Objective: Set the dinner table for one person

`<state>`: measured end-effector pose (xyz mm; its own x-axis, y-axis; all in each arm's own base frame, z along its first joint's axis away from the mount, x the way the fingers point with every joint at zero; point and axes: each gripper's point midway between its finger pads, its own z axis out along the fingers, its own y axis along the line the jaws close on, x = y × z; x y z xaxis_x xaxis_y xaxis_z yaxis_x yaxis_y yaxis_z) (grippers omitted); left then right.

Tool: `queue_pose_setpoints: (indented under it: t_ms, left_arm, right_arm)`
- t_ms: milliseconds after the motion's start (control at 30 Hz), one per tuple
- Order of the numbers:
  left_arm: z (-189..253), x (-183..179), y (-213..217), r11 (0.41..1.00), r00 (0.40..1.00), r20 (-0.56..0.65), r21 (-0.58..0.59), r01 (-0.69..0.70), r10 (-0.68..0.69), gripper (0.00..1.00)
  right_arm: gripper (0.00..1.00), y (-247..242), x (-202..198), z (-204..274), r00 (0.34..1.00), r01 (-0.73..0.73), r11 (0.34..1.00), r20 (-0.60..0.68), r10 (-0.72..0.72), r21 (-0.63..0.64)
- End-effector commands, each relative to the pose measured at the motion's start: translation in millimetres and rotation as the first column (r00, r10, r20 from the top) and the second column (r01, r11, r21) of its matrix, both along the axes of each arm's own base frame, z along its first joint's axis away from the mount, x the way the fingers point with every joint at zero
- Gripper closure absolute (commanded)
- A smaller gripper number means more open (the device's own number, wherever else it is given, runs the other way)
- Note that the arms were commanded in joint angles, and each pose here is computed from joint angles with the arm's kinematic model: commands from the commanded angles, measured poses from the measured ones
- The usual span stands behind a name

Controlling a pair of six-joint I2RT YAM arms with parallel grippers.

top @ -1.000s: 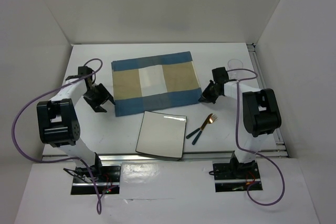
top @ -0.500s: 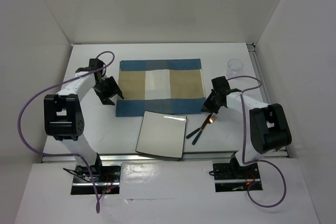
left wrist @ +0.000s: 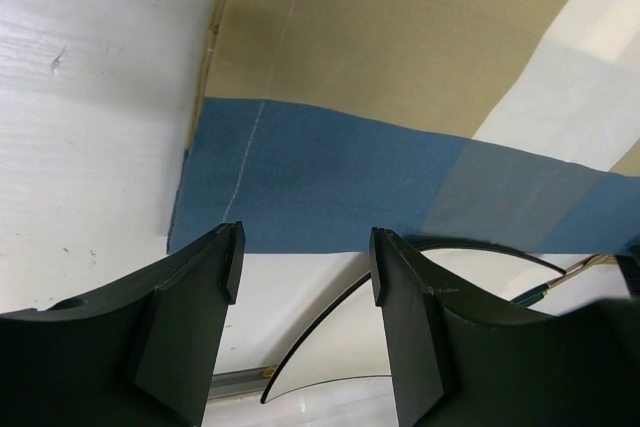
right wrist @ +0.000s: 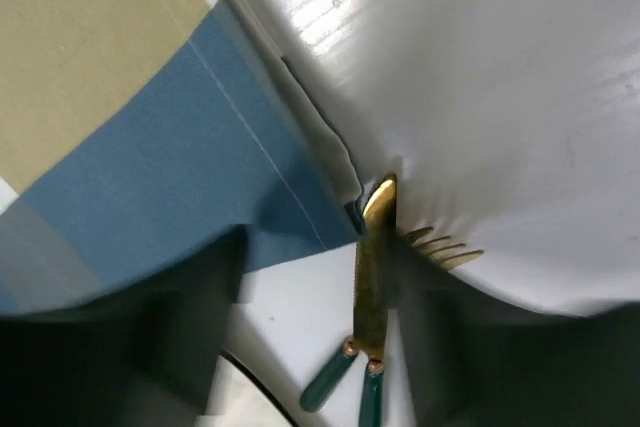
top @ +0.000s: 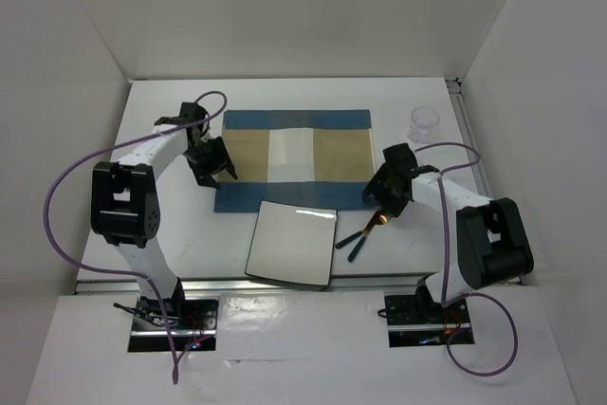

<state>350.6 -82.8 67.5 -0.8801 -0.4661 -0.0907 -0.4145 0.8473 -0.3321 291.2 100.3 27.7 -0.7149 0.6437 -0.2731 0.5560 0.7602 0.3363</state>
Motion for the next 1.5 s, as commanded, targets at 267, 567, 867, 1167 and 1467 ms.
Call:
queue_pose_setpoints:
  t_ms: [267,567,867,1167,1467]
  left_arm:
    - [55.2,32.2,-10.1,1.0,0.99,0.136,-0.001,0.027,-0.026,0.3]
    - [83.7,34.6,-23.9,0.991,0.968,0.213,0.028,0.133,-0.136,0.3]
    - [81.7,9.8,-35.8,0.976,0.951,0.218,0.054,0.211,-0.218,0.3]
    - [83.2,20.4,-33.1,0.973,0.951,0.213,0.099,0.209,-0.226,0.3]
    - [80.4,20.3,-32.6,0.967,0.951,0.201,0.144,0.209,-0.235,0.3]
  right_arm:
    - [0.3,-22.5,75.1,155.8,0.921,-0.013,0.981,0.379,0.088,-0.196]
    - [0.62,-28.5,119.0,176.6,0.907,-0.078,0.957,0.38,0.185,-0.28]
    - [0.33,-131.3,161.0,196.2,0.934,0.121,0.937,0.358,0.005,-0.328]
    - [0.33,-202.4,212.8,152.4,0.961,0.178,0.935,0.26,-0.098,-0.306]
    - [0.32,-203.7,231.7,96.5,0.978,0.15,0.961,0.177,-0.11,-0.231]
